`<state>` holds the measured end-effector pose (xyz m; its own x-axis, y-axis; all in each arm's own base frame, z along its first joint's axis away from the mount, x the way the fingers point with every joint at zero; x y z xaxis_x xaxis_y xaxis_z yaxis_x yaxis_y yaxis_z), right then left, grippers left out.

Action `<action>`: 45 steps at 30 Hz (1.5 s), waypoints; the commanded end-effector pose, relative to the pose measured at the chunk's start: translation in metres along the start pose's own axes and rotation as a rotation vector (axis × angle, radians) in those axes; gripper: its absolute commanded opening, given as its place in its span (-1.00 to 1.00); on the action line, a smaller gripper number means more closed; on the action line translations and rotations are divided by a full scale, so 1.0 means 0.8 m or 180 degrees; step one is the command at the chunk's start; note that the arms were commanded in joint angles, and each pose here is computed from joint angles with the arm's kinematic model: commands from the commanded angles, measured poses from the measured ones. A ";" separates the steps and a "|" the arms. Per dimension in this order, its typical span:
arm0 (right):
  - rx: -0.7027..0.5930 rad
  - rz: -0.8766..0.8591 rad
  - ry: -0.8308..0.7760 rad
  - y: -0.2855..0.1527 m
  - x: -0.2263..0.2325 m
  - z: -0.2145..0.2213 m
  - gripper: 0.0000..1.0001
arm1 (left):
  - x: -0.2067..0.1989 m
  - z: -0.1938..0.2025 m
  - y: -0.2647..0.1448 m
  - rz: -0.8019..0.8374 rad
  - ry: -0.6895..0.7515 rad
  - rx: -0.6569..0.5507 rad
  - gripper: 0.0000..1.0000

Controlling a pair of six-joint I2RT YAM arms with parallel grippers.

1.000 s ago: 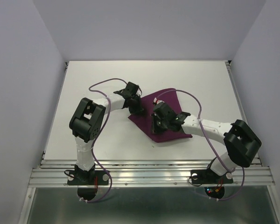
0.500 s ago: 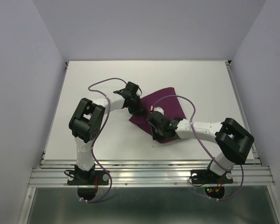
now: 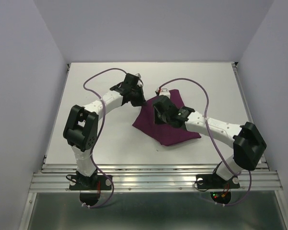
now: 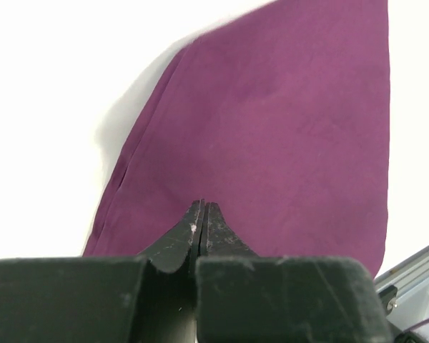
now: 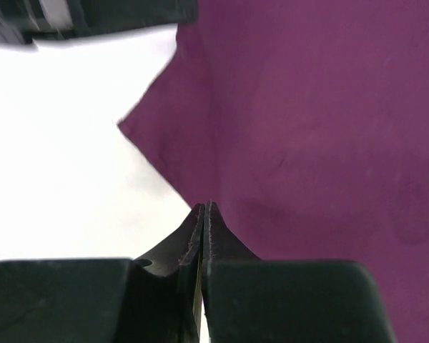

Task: Prepare the surgical pack
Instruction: Pack the surgical kit at the center of the board.

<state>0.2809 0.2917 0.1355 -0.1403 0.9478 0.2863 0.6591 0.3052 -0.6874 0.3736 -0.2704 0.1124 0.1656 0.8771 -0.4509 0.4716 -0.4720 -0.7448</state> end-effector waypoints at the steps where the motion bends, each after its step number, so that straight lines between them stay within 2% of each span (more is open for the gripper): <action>1: -0.0302 0.0045 0.0097 0.000 0.001 -0.052 -0.99 | -0.006 -0.019 0.012 0.0017 0.0008 -0.0067 -1.00; 12: -0.0063 0.0149 0.0185 0.032 -0.018 -0.037 -0.95 | 0.025 0.014 0.063 -0.0143 -0.0076 0.0183 -1.00; 14: -0.0062 0.0149 0.0136 0.033 -0.018 -0.038 -0.82 | 0.025 0.015 0.067 -0.0125 -0.0078 0.0200 -1.00; 15: -0.0045 0.0162 0.0039 0.037 -0.019 -0.037 -0.57 | 0.024 0.014 0.067 -0.0122 -0.0072 0.0196 -1.00; 17: -0.0029 0.0197 -0.0045 0.039 -0.019 -0.040 -0.39 | 0.023 0.008 0.062 -0.0150 -0.0045 0.0169 -1.00; 18: 0.0005 0.0247 -0.0086 0.039 -0.023 -0.038 -0.20 | 0.020 0.000 0.057 -0.0147 -0.0016 0.0116 -1.00; 21: 0.0042 0.0350 -0.0312 0.043 -0.032 -0.036 0.11 | 0.012 -0.017 0.031 -0.0161 0.0037 -0.0026 -1.00; 24: 0.0138 0.0431 -0.0433 0.047 -0.038 -0.031 0.24 | 0.013 -0.020 0.017 -0.0163 0.0029 -0.0064 -1.00; 27: 0.0267 0.0479 -0.0519 0.058 -0.042 -0.018 0.25 | 0.008 -0.023 -0.002 -0.0130 0.0032 -0.0129 -1.00; 33: 0.0515 0.0553 -0.0612 0.085 -0.052 0.014 0.22 | 0.019 -0.009 0.001 -0.0165 0.0009 -0.0068 -1.00; 35: 0.0580 0.0576 -0.0643 0.094 -0.058 0.026 0.12 | 0.024 -0.001 0.009 -0.0175 -0.0016 0.0002 -1.00; 39: 0.0671 0.0642 -0.0646 0.107 -0.066 0.043 -0.30 | 0.027 0.007 0.014 -0.0155 -0.0039 0.0057 -1.00; 41: 0.0703 0.0622 -0.0645 0.109 -0.066 0.048 -0.43 | 0.028 0.006 0.011 -0.0170 -0.0035 0.0037 -1.00; 42: 0.0697 0.0607 -0.0635 0.110 -0.065 0.048 -0.57 | 0.028 0.007 0.010 -0.0170 -0.0030 0.0037 -1.00; 44: 0.0720 0.0576 -0.0629 0.111 -0.063 0.050 -0.73 | 0.028 0.008 0.008 -0.0175 -0.0027 0.0046 -1.00; 45: 0.0725 0.0568 -0.0628 0.111 -0.062 0.050 -0.95 | 0.031 0.010 0.008 -0.0186 -0.0034 0.0060 -1.00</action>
<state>0.3243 0.2748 0.0556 -0.1873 0.9820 0.0229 0.5663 0.1270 -0.8143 0.3741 -0.2563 0.0838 0.1156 0.9044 -0.4107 0.4467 -0.4166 -0.7918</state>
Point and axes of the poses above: each gripper's point midway between its finger pads, its own y axis out along the fingers, its own x axis along the line the jaws close on, z = x × y, the point moved 1 cm from there along -y, back along the fingers, and after that the axes turned 7 degrees about y, right-handed, at the moved point
